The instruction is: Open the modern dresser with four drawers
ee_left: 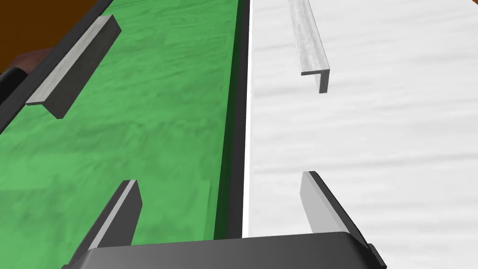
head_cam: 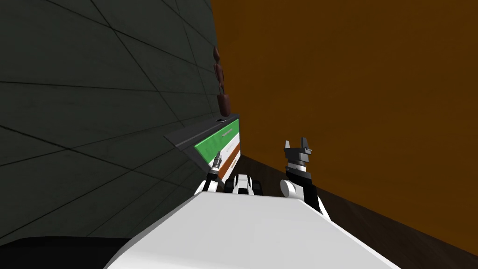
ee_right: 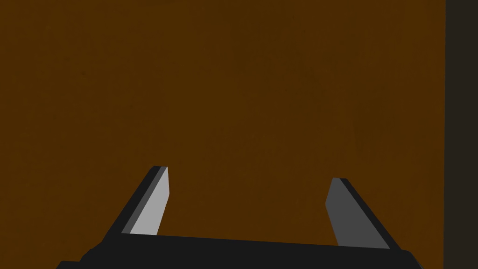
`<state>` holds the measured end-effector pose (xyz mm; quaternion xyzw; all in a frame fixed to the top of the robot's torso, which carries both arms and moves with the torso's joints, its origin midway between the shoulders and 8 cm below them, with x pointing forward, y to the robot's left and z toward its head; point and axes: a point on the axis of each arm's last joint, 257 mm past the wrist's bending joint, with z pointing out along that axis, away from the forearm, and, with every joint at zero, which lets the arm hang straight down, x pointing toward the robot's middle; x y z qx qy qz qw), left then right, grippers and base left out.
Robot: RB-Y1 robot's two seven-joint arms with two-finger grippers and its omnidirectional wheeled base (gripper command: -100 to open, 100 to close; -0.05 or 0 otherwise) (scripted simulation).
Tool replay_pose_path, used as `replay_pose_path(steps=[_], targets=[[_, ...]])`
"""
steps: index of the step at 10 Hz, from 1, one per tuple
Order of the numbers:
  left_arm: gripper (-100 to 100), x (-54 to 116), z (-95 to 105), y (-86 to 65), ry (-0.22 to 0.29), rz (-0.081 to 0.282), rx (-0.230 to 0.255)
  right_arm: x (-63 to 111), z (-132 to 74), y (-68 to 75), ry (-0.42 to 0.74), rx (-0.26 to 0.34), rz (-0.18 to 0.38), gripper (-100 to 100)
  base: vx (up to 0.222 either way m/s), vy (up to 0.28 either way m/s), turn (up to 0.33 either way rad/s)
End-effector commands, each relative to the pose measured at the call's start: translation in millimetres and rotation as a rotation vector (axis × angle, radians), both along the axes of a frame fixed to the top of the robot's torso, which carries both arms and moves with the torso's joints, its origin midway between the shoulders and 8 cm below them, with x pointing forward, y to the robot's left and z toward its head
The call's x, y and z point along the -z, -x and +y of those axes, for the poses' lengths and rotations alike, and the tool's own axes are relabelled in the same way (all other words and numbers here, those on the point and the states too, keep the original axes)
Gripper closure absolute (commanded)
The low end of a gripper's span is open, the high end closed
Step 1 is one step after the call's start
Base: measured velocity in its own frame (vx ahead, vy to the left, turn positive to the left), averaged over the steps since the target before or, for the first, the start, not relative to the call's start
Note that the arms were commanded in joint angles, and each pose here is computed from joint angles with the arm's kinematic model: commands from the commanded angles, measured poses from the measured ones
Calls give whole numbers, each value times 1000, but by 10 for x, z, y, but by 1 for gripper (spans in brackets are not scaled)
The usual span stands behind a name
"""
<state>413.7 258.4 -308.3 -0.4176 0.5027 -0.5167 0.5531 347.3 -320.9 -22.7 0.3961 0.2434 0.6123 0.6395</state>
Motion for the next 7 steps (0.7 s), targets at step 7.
replay_pose_path(steps=[7], targets=[[-100,678,-300,120,77,121,-2,0,0,0,0,0,0,0,59,4,-25]])
